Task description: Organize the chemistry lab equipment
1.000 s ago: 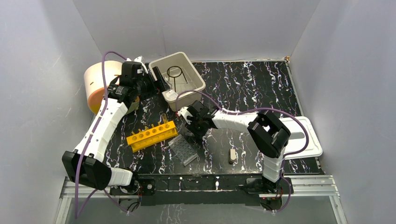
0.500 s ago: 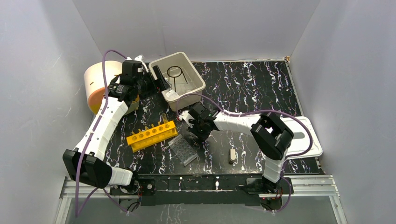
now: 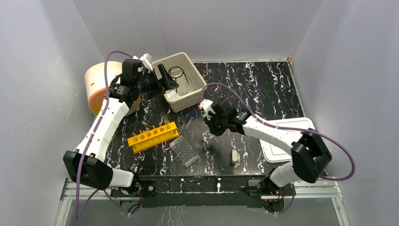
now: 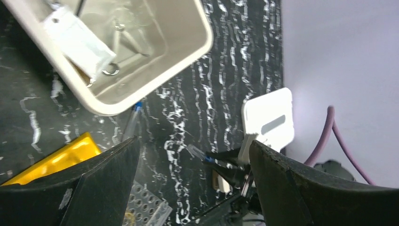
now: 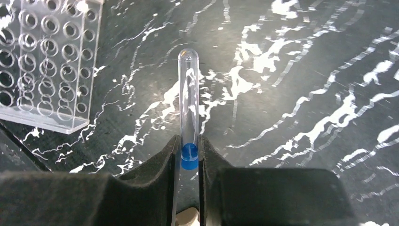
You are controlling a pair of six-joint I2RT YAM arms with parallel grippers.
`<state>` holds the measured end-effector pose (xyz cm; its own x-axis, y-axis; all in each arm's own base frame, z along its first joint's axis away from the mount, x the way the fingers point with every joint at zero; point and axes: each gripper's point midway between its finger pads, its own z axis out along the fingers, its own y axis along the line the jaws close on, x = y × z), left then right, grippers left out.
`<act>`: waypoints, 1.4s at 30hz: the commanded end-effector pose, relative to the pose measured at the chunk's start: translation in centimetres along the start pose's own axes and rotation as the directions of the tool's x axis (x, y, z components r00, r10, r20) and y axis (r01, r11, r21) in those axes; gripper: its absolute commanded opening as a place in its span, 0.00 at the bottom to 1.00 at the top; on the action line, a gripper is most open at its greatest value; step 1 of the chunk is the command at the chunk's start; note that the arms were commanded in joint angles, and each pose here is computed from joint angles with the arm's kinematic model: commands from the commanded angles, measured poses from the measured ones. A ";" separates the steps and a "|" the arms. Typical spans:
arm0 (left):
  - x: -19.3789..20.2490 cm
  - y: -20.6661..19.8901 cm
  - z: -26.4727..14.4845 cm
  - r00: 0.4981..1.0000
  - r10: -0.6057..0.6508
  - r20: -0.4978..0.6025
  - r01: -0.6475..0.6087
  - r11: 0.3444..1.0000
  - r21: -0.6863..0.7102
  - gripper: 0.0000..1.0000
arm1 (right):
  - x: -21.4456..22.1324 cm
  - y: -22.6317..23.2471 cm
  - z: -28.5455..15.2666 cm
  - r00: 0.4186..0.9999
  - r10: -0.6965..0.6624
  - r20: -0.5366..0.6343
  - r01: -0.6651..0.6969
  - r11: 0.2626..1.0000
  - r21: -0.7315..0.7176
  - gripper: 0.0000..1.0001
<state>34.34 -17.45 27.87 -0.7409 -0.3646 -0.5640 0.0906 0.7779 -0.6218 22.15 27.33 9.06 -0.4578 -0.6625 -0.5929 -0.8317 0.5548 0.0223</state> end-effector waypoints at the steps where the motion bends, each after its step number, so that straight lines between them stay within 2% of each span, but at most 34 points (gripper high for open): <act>1: 0.9 -3.8 -0.2 0.997 -0.033 -0.069 0.045 0.983 0.181 0.84 | -2.9 -2.0 -2.3 0.978 0.118 0.173 -0.123 0.992 0.019 0.24; 9: 7.8 -8.3 4.3 0.952 0.026 -0.305 0.059 0.963 0.264 0.81 | -6.4 -3.4 -6.9 0.908 0.220 0.356 -0.216 0.975 -0.051 0.24; 13: 9.5 -8.4 5.1 0.925 0.009 -0.380 0.100 0.958 0.268 0.81 | -8.9 -2.8 -9.5 0.873 0.224 0.433 -0.204 0.975 -0.093 0.24; 19: 11.4 -9.5 5.2 0.873 0.012 -0.487 0.172 0.928 0.329 0.78 | -11.1 -1.7 -10.9 0.857 0.224 0.464 -0.166 0.973 -0.162 0.23; 21: 11.7 -9.6 5.2 0.857 0.004 -0.515 0.196 0.922 0.333 0.72 | -11.4 -1.6 -10.9 0.855 0.226 0.467 -0.163 0.971 -0.173 0.23; 33: 12.7 -9.4 5.2 0.820 -0.014 -0.572 0.235 0.920 0.314 0.16 | -12.2 -1.0 -10.5 0.857 0.228 0.462 -0.141 0.966 -0.215 0.23; 36: 12.3 -9.7 5.0 0.827 -0.008 -0.562 0.231 0.916 0.327 0.04 | -12.1 -1.1 -10.3 0.859 0.232 0.456 -0.146 0.966 -0.215 0.24; 38: 11.7 -10.1 4.7 0.844 0.001 -0.537 0.216 0.915 0.341 0.01 | -12.2 -1.1 -10.4 0.857 0.243 0.455 -0.158 0.963 -0.218 0.26; 40: 10.9 -10.6 4.4 0.862 0.011 -0.507 0.203 0.909 0.363 0.00 | -12.6 -1.4 -10.6 0.847 0.276 0.455 -0.195 0.957 -0.216 0.38; 42: 10.0 -11.2 4.1 0.879 0.011 -0.476 0.197 0.902 0.384 0.00 | -13.2 -1.6 -11.1 0.826 0.316 0.467 -0.234 0.945 -0.227 0.59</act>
<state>28.85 -31.81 22.79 -0.9832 -0.0571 -0.1733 0.1218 0.5016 -0.8565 24.60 28.56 21.35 -0.5274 -0.2501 -0.8120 -0.7586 0.5690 0.3175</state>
